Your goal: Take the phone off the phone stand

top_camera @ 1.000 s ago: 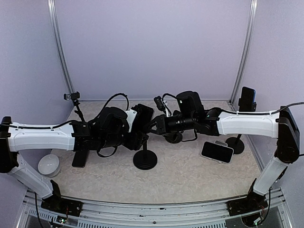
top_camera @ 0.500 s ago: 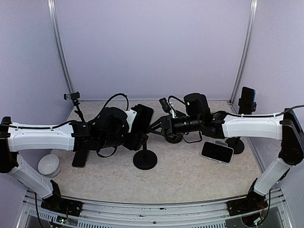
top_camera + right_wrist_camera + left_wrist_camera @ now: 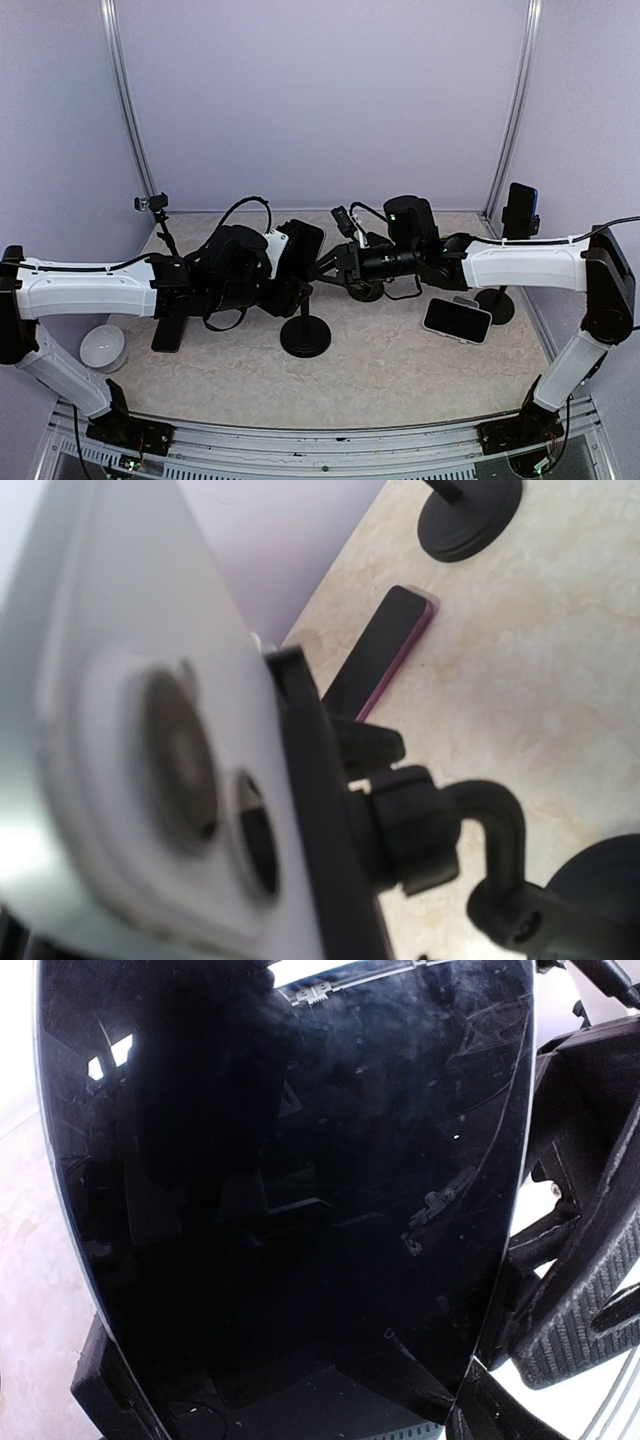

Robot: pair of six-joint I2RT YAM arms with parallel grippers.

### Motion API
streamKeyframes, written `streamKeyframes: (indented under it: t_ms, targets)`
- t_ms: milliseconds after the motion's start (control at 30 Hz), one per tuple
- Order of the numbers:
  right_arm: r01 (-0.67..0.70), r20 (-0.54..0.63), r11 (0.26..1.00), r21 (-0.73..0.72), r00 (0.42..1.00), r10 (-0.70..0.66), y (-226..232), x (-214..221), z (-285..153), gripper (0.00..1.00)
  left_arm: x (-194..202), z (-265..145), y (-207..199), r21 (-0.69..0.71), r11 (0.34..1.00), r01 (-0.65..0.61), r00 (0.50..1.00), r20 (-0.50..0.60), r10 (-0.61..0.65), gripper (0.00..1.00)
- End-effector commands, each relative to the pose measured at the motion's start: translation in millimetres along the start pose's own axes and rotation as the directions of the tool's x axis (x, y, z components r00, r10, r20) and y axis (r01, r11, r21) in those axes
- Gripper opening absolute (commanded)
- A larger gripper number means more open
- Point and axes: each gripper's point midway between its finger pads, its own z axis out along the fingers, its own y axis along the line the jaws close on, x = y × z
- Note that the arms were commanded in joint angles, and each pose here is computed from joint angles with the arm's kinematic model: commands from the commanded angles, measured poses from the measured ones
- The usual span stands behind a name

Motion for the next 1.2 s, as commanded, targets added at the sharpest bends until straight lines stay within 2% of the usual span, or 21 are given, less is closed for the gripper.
streamKeyframes:
  t_ms: [0,200,333,633,800,867,933,1000,1167]
  targets:
    - [0.022,0.015,0.999,-0.028,1.0,-0.022,6,-10,3,0.37,-17,-2,1,0.012,1.0,0.003,0.999,0.049,-0.004,0.43]
    - [0.041,0.016,0.999,-0.024,0.999,-0.04,6,-10,2,0.18,-17,-1,14,-0.012,0.999,0.038,0.999,0.037,-0.038,0.4]
    - [0.046,0.009,0.999,-0.015,0.999,-0.046,2,-6,-1,0.0,-14,-2,36,-0.075,0.994,0.076,0.997,0.027,-0.075,0.38]
    - [0.045,-0.009,0.999,-0.004,0.999,-0.045,-8,4,-13,0.0,-3,-14,94,-0.237,0.962,0.136,0.991,0.011,-0.137,0.34]
    - [0.049,-0.018,0.999,0.01,0.999,-0.049,-17,8,-22,0.0,-1,-18,112,-0.269,0.952,0.145,0.989,0.003,-0.15,0.33]
    - [0.05,-0.015,0.999,0.016,0.999,-0.05,-20,7,-25,0.0,-3,-19,113,-0.243,0.956,0.163,0.986,0.009,-0.166,0.32]
    - [0.052,-0.015,0.998,0.021,0.999,-0.052,-21,6,-26,0.0,-11,-19,100,-0.141,0.974,0.177,0.984,0.034,-0.174,0.32]
    - [0.05,-0.018,0.998,0.025,0.999,-0.05,-23,5,-24,0.0,-23,-21,72,0.025,0.983,0.183,0.981,0.065,-0.185,0.32]
    - [0.045,-0.002,0.999,0.023,0.999,-0.045,-24,-1,-19,0.0,-26,-16,8,0.237,0.961,0.144,0.985,0.053,-0.161,0.29]
